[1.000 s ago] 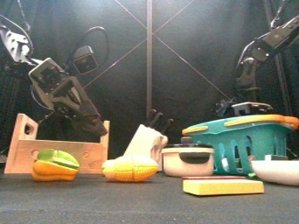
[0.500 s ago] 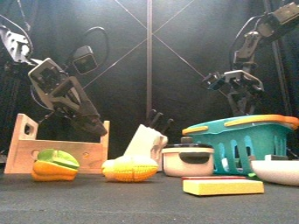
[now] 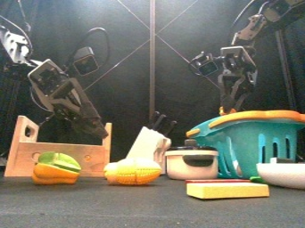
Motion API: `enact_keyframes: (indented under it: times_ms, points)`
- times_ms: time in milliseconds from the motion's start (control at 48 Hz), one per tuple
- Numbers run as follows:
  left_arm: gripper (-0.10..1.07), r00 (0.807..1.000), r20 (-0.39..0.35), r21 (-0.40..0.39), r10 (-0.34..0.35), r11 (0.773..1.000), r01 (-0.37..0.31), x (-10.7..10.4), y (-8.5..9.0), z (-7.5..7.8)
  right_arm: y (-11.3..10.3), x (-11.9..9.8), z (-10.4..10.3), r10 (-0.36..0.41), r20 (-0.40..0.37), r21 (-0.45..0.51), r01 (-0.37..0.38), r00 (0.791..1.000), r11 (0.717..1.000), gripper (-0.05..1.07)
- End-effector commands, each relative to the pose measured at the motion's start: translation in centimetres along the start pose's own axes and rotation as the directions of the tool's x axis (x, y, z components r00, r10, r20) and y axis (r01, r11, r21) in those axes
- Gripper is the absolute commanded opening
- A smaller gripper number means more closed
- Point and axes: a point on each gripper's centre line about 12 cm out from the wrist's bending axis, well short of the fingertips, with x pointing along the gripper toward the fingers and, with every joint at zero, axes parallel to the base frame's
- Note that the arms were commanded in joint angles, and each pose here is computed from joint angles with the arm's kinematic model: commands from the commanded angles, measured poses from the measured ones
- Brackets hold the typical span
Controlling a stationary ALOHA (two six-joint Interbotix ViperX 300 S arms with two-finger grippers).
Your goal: Place yellow nut on board
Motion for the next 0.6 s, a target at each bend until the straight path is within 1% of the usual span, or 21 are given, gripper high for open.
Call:
enact_keyframes:
  times_ms: [0,208,312,438,583]
  points:
    - [0.96,0.999,0.033,0.006,0.001,1.000,-0.001,-0.4,0.0,0.9,0.8,-1.1,1.1,0.025,0.045,-0.010,-0.025,0.999,1.000,0.59]
    - [0.96,0.999,0.046,0.008,0.002,1.000,-0.003,-0.9,-0.1,1.0,1.4,-2.7,2.8,0.038,0.111,-0.033,-0.035,0.993,0.999,0.59]
    - [0.96,0.999,0.047,0.009,0.001,1.000,-0.001,-1.2,-0.3,0.8,1.7,-3.2,3.4,0.050,0.134,-0.035,-0.045,0.990,0.998,0.59]
    - [0.96,0.999,0.048,0.008,0.001,1.000,-0.001,-1.6,-0.4,0.6,2.9,-1.9,3.5,0.080,0.139,-0.056,-0.073,0.987,0.996,0.59]
    - [0.96,0.999,0.043,0.008,-0.002,1.000,0.001,-2.2,-0.6,0.1,5.0,0.4,2.6,0.098,0.081,-0.098,-0.089,0.992,0.991,0.59]
